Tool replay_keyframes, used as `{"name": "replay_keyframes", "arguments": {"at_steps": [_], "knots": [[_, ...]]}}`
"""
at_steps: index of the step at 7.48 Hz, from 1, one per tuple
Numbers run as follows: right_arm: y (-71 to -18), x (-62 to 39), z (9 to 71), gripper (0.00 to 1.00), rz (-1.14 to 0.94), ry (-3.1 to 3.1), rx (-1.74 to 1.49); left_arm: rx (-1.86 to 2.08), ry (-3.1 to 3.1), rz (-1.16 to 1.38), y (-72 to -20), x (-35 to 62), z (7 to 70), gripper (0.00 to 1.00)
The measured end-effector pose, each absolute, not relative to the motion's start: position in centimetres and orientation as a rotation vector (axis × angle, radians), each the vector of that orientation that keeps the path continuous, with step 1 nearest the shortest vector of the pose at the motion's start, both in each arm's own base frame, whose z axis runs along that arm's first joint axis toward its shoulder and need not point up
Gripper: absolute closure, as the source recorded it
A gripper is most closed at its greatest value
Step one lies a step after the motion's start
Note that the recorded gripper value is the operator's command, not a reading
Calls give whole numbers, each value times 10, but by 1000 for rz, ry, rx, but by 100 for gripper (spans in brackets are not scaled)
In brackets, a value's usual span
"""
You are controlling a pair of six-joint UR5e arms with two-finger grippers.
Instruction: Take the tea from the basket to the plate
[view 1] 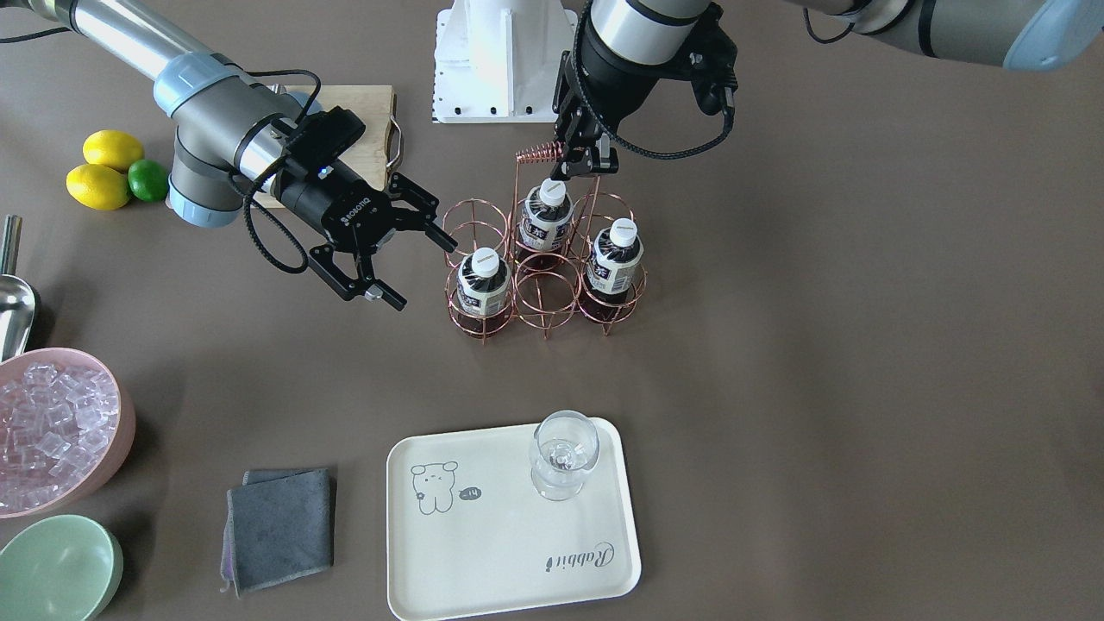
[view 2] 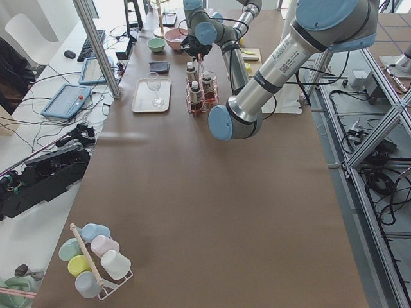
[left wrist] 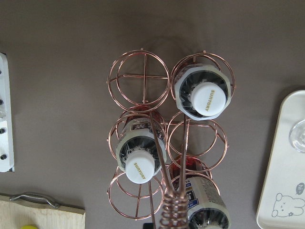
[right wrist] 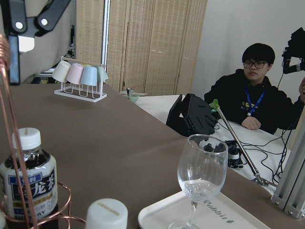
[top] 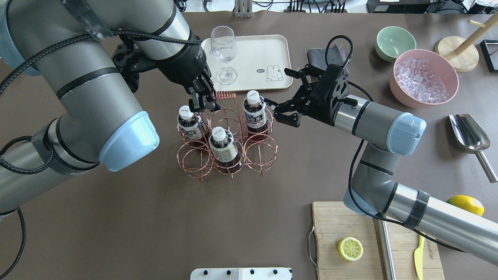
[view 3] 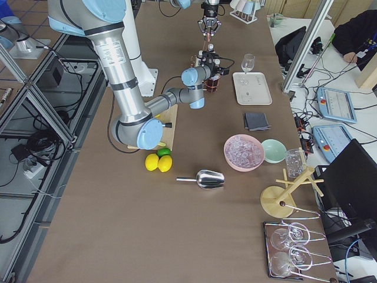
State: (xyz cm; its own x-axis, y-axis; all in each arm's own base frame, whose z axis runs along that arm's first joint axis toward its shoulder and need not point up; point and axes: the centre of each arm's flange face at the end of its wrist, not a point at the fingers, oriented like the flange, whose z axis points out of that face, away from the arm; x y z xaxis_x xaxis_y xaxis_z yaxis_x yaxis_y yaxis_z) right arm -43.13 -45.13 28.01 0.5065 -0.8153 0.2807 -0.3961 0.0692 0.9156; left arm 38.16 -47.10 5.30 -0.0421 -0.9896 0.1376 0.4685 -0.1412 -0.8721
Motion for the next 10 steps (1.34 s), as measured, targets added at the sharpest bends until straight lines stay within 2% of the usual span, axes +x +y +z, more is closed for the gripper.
{"name": "replay_keyframes", "arguments": {"at_steps": [5,7,10], "knots": [[-437,-463,230,2,-416,-1141,1505,-934,772,-1510,-471,381,53,100],[-436,-466,230,14,-415,-1140,1499,-936,771,-1509,-471,381,53,100],[-438,-469,234,16,-406,-1126,1494,-936,770,-1509,-471,381,53,100]]}}
